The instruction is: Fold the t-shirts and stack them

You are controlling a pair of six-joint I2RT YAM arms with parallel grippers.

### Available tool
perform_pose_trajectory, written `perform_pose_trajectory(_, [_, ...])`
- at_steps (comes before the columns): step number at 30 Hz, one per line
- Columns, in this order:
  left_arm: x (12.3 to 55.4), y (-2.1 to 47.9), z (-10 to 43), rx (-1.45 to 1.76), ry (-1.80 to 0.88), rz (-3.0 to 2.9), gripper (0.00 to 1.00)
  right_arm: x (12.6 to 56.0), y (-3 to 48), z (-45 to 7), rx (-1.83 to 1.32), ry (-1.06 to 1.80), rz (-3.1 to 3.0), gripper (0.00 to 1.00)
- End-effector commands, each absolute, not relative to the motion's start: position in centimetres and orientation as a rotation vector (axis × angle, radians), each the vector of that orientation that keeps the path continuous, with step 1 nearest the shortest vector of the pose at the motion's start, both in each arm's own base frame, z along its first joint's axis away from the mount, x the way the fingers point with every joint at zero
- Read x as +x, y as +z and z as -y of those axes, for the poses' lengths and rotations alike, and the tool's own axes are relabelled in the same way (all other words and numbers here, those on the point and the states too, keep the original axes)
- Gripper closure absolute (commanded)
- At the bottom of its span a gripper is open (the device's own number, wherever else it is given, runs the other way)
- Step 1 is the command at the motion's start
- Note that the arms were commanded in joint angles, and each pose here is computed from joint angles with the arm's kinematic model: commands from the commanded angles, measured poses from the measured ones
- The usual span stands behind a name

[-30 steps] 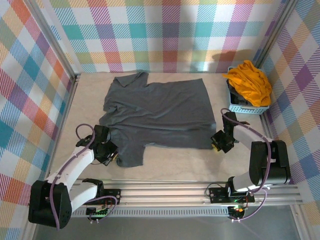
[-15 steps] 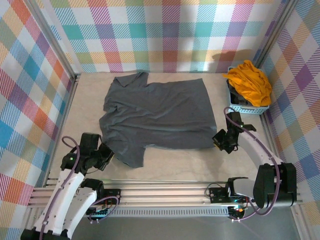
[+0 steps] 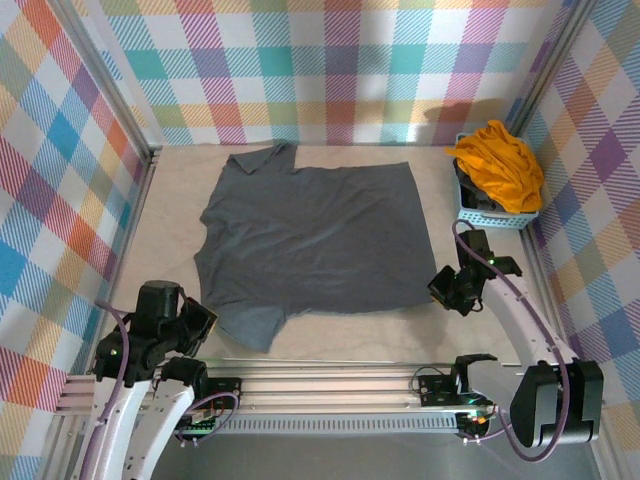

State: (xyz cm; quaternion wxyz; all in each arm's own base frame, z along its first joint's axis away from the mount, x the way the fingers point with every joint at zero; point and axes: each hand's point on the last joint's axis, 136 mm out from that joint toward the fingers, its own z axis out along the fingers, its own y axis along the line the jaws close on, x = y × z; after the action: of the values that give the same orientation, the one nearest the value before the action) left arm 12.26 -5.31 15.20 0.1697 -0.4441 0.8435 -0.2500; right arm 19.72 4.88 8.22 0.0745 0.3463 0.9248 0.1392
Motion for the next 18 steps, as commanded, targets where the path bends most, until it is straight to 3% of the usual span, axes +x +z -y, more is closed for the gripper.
perform_pose_trajectory(1, [11.4, 15.2, 5.6, -1.266, -0.724, -2.426, 1.00, 17.9, 7.5, -5.0, 1.034, 0.403, -2.830, 1.00])
perform_pose_trajectory(10, [12.0, 16.6, 7.8, -1.197, -0.912, -2.428, 1.00, 16.9, 7.0, -4.1, 1.048, 0.320, -2.842, 1.00])
perform_pose_trajectory(18, [13.7, 18.4, 9.0, -1.041, -0.956, -2.465, 1.00, 19.5, 6.3, -3.4, 1.111, 0.264, -2.832, 1.00])
